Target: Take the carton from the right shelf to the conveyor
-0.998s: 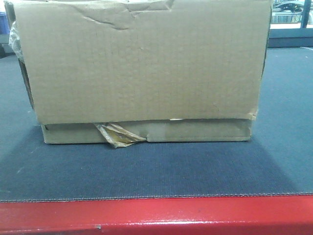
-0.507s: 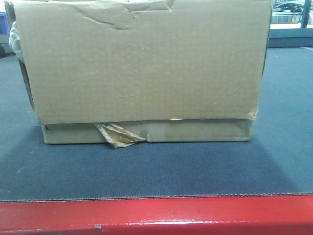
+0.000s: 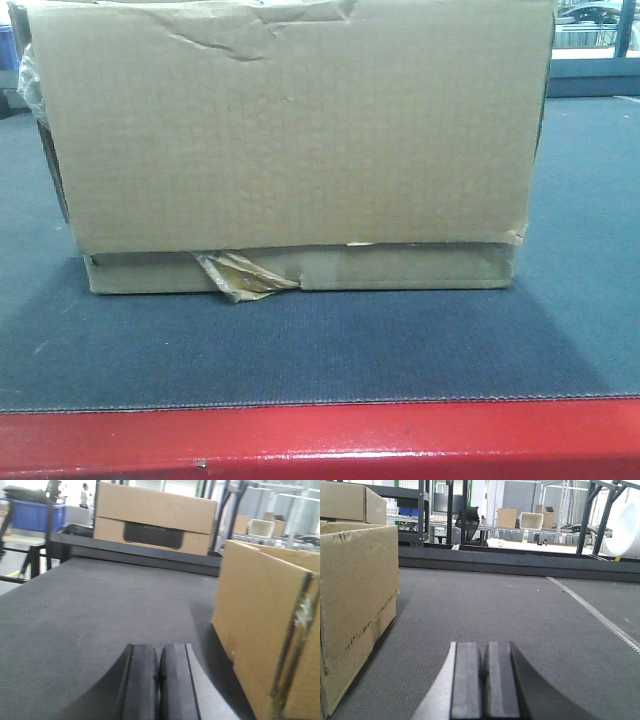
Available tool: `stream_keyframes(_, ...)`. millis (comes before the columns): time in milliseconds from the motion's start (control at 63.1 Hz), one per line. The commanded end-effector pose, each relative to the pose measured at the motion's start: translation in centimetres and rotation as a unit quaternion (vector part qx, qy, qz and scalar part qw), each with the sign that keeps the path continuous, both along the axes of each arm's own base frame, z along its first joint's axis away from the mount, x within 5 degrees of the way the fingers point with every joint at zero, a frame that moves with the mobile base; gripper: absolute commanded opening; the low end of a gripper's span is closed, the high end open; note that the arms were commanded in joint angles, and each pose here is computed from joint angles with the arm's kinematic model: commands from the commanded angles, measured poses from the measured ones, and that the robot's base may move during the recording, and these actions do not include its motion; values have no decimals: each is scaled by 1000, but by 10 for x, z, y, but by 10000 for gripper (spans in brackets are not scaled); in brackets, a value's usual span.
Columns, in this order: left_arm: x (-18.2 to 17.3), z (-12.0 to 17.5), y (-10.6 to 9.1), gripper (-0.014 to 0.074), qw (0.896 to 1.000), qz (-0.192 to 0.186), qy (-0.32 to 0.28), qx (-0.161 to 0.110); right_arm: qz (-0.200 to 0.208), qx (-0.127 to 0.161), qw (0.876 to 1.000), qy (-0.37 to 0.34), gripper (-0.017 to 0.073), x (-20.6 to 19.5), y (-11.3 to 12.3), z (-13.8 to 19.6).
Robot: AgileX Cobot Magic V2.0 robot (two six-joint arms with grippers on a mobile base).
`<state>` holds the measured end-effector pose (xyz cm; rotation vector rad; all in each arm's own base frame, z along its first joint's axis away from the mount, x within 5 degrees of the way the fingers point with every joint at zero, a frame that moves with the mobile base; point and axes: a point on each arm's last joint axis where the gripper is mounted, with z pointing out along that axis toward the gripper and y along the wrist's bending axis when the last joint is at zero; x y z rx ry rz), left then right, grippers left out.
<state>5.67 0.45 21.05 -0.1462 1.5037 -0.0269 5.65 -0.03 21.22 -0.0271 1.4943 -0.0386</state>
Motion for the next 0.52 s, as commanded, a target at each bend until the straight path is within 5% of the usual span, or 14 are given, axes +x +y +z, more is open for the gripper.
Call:
stream_keyframes(0,-1,3,-1,1,1000,-4,-14,-1,-3,-6,1000,-10,-69,0,0,2)
stream_keyframes(507,-1,3,-1,1,1000,-4,-14,-1,-3,-6,1000,-10,-69,0,0,2)
